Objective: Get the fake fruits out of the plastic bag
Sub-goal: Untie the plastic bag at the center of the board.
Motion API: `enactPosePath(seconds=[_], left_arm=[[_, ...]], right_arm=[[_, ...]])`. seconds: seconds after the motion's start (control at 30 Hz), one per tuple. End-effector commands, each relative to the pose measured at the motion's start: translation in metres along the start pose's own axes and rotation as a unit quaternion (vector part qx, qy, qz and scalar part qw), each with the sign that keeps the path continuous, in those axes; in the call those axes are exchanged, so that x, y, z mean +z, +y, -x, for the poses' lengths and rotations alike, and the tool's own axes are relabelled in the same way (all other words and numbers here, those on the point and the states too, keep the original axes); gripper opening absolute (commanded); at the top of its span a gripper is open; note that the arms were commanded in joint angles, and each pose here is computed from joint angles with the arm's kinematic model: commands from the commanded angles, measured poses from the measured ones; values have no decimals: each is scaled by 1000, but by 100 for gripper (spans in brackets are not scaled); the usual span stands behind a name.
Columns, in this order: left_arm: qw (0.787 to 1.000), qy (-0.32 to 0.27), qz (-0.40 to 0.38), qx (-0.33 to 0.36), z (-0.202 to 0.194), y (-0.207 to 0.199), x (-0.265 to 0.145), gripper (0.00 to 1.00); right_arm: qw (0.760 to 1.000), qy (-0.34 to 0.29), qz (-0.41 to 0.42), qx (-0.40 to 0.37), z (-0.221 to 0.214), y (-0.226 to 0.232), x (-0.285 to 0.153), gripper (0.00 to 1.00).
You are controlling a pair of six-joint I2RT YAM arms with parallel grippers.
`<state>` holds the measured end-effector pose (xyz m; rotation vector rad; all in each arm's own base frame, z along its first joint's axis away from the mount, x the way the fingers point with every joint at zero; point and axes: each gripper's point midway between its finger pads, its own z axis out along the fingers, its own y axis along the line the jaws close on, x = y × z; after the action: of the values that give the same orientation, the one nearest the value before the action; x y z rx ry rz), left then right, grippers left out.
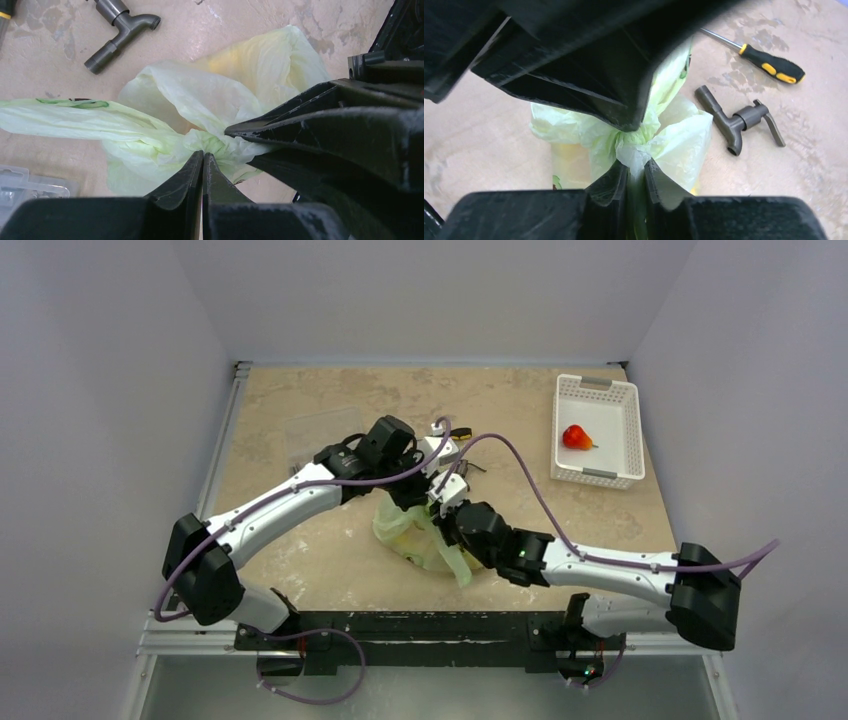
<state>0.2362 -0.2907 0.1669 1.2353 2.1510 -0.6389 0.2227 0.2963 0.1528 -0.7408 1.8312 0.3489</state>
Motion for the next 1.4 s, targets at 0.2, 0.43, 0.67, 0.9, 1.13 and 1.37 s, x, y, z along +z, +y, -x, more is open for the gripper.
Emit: enactPosePath(seconds=[0.2,0.43,0.67,0.9,1.13,1.37], left_arm=[[990,-87,102,-36,24,42,-35,0],[926,-117,327,-151,-6,100,-91,0],[840,-195,302,-406,-70,94,-99,0],[877,-188,258,-360,-64,67,-118,38],[968,-116,149,-167,-3,46,-125,82],[990,12,94,-108,9,74,-68,89]], right_arm=[[896,-221,7,384,44,-27,-50,0],[778,-268,-36,568,-4,-72,-62,0],[808,-220,-42,545,-24,-71,-38,0],[943,-96,-66,311,-23,-56,-14,5],[994,28,0,107,-13,-34,-6,69],[997,61,-27,26,11,-48,-2,82]])
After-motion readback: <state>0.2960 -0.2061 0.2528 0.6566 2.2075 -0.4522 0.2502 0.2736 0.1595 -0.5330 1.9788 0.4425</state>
